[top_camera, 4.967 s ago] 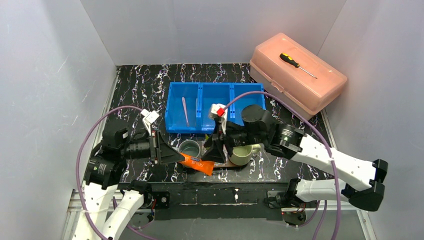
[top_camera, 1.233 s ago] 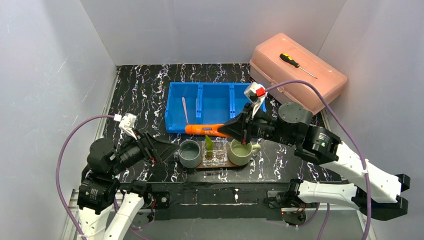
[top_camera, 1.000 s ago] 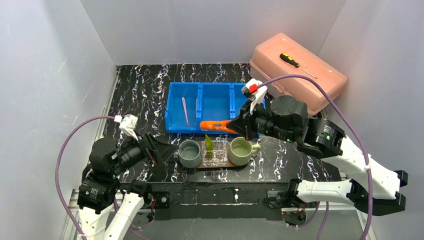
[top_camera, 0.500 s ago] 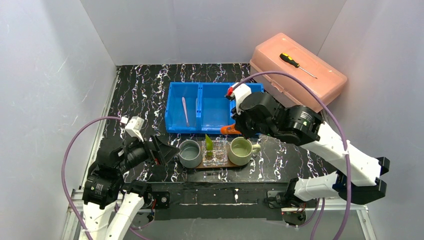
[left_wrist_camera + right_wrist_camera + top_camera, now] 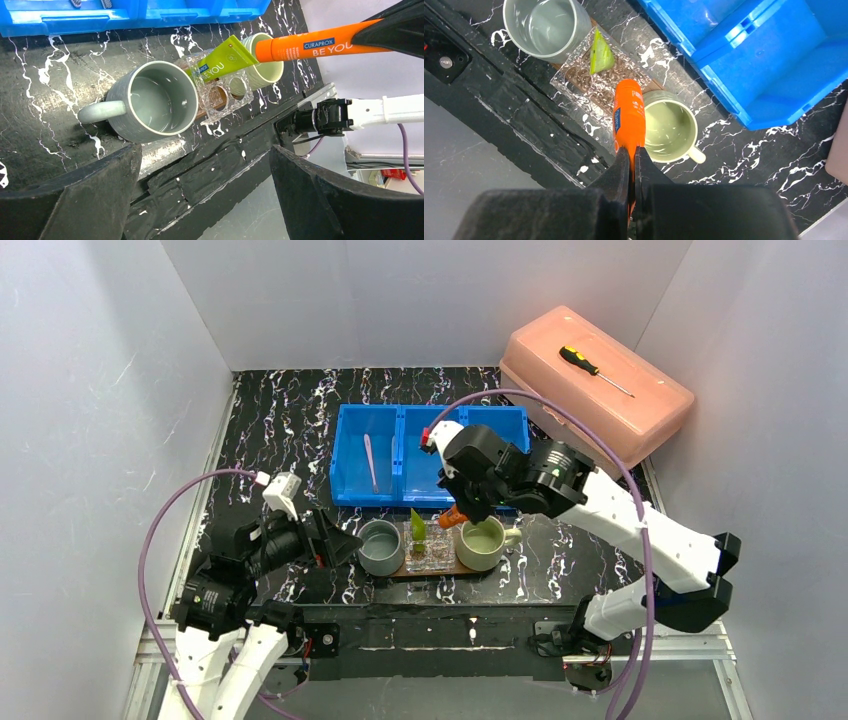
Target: Prepare toiletry sets of a toothbrush and toothpaste on the tray
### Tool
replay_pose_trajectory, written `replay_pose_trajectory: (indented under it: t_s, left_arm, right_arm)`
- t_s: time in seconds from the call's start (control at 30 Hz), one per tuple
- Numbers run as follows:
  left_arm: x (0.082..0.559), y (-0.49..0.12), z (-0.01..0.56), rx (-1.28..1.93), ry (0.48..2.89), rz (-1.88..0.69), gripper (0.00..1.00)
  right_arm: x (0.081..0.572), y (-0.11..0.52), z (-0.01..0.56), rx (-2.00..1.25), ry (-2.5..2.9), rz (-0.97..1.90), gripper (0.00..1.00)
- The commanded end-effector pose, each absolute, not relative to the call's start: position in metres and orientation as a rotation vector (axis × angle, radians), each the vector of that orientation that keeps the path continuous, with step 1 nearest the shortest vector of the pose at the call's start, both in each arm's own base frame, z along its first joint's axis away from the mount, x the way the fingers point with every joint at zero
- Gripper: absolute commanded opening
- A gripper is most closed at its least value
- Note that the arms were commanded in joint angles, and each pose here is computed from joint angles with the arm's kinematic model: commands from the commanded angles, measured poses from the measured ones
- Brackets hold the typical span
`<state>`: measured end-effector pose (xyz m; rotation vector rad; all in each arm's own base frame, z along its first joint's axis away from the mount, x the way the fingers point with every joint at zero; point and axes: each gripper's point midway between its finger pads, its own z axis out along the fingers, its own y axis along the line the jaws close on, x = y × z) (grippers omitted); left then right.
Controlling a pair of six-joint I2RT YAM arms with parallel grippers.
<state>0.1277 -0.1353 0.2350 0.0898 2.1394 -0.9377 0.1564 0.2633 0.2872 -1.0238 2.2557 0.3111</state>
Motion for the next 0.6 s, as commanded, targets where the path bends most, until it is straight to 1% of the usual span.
replay_pose_trajectory:
  t_s: [0.0, 0.17, 0.57]
  left_arm:
    - [0.133, -0.136, 0.235, 0.139, 2.158, -0.916, 0.98]
    - [0.136, -0.139, 0.223, 0.136, 2.199, -0.93, 0.98]
    - [0.129, -0.145, 0.224, 0.167, 2.166, -0.986, 0.98]
  right_arm:
    - [0.155, 0.279, 0.294, -1.062, 2.236, 0.376, 0.01]
    - [0.157, 0.289, 0.284, -1.091, 2.261, 0.374, 0.01]
    - [0.164, 0.303, 0.265, -1.13, 2.297, 0.345, 0.01]
